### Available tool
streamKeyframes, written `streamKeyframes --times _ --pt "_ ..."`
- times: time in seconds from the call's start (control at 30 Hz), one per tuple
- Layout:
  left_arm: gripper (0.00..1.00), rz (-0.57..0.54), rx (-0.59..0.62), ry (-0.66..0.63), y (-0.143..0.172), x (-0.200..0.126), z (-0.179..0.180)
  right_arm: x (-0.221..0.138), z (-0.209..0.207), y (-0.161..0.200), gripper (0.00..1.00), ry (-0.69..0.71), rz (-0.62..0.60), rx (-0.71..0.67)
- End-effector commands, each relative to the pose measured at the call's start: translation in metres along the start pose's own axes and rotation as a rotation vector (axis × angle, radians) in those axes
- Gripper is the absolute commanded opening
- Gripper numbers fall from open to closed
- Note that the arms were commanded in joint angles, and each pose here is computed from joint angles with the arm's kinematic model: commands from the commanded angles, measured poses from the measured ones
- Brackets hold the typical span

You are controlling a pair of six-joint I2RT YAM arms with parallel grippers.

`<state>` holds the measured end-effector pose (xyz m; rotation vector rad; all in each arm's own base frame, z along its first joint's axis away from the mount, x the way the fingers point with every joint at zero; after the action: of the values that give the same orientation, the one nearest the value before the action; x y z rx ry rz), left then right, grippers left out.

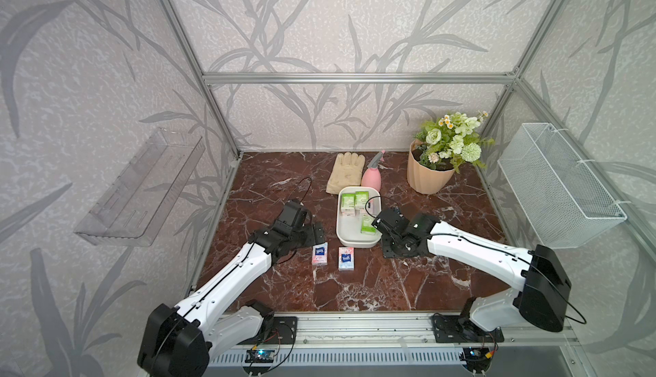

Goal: Take the pocket tissues out of the storage box
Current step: Place the pocket tissues at the center of the board.

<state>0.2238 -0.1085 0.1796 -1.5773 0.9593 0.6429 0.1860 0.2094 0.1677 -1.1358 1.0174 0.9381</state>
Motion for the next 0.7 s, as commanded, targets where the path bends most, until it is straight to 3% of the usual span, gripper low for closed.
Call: streamKeyframes --times 0.0,0.4,0.67 --pt "1.0 -0.037 0.006 0.009 -0.014 -0.006 -0.004 0.007 0.006 0.004 0.5 -0.035 -0.013 -0.006" --pt "1.0 -0.026 -0.006 0.003 -0.015 -0.008 -0.003 0.056 0.018 0.016 0.5 -0.042 0.071 -0.022" --pt "1.0 -0.016 -0.01 0.0 -0.016 -0.005 -0.003 0.067 0.017 0.02 0.54 -0.004 0.102 -0.052"
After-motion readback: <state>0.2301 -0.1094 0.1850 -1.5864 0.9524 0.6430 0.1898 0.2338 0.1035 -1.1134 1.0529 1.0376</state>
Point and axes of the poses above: each gripper's point midway between its finger pads, its own x axis out along the fingers, its own z axis along the line the jaws close on, y = z × x, the point moved 7 cm from there along -x, back along the fingers, and after that the axes turned 10 degrees about x, right-handed, at the moved point
